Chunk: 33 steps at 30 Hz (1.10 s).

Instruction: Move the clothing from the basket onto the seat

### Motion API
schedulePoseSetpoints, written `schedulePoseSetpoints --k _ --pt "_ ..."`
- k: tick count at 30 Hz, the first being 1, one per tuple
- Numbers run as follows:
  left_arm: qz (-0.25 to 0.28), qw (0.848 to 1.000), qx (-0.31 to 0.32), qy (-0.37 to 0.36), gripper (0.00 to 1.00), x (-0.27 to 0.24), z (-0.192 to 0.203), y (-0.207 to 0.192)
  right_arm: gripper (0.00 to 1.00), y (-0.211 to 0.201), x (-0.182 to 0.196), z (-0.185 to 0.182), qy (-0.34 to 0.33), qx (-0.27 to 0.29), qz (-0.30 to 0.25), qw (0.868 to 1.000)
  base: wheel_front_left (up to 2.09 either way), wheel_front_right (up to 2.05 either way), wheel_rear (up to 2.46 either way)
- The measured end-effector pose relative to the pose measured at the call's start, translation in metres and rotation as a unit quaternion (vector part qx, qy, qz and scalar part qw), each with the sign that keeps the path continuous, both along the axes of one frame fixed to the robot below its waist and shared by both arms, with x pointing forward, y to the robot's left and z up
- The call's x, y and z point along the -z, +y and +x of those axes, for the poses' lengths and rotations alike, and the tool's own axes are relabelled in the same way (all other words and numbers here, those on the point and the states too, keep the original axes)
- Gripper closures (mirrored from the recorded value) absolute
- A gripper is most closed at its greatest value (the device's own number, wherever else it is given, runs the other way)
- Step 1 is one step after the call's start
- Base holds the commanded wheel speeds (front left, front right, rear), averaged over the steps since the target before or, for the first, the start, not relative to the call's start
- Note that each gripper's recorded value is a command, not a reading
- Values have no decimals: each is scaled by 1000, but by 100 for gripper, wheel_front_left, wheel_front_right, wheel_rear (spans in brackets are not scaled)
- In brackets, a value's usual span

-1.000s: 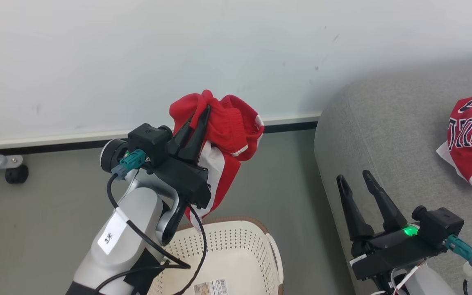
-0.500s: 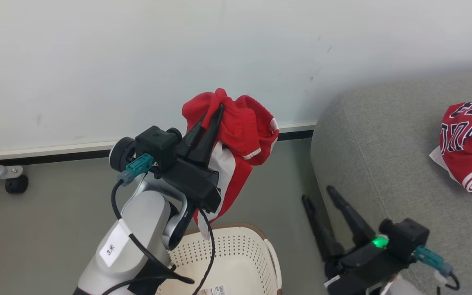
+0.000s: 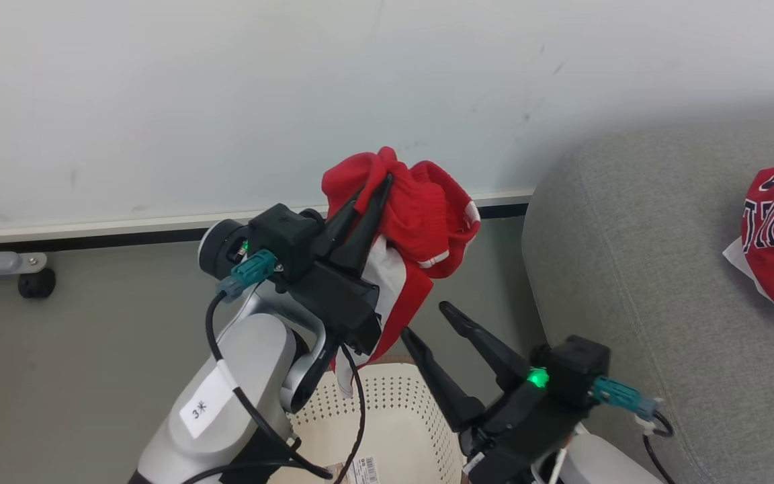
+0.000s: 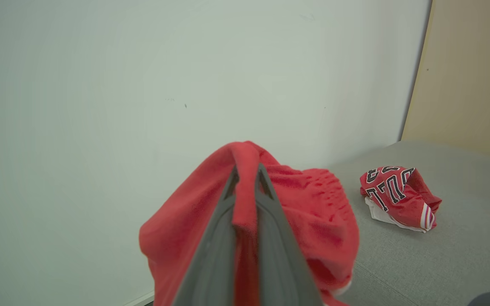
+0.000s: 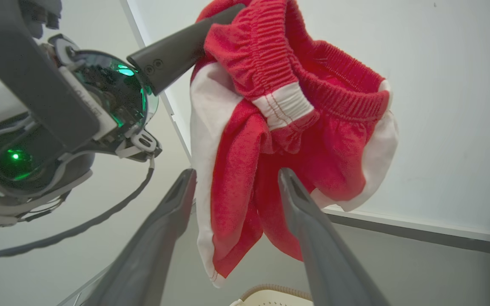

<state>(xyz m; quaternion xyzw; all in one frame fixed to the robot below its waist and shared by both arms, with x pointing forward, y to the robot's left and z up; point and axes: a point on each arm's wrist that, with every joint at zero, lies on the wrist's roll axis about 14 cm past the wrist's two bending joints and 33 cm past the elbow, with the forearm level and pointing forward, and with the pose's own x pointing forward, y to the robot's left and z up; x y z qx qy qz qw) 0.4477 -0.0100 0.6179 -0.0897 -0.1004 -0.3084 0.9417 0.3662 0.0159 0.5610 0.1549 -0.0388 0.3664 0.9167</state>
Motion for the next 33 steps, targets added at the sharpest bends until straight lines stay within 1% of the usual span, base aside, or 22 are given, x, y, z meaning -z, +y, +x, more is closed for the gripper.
schedulePoseSetpoints --k 4,7,12,21,22,23,24,33 --pt "6 1000 6 5 100 3 -1 -2 0 12 7 3 11 -19 -16 1000 0 0 0" --pt "12 1000 14 8 100 6 -4 -6 0 21 19 8 27 -34 -39 998 0 0 0" --pt "6 1000 21 12 100 5 -6 -9 0 28 34 19 49 -45 -64 996 0 0 0" --pt "8 1000 19 24 100 11 -6 -6 0 49 49 30 84 -70 -80 991 0 0 0" --pt "8 1000 18 25 100 12 -6 -6 23 51 49 31 85 -73 -82 990 0 0 0" --pt "8 999 15 27 100 12 -6 -5 54 53 49 32 86 -75 -81 990 0 0 0" --pt "8 999 14 28 100 13 -5 -4 100 54 47 33 85 -75 -76 991 0 0 0" --pt "6 999 -2 36 100 16 0 3 100 54 50 35 89 -72 -66 991 0 0 0"
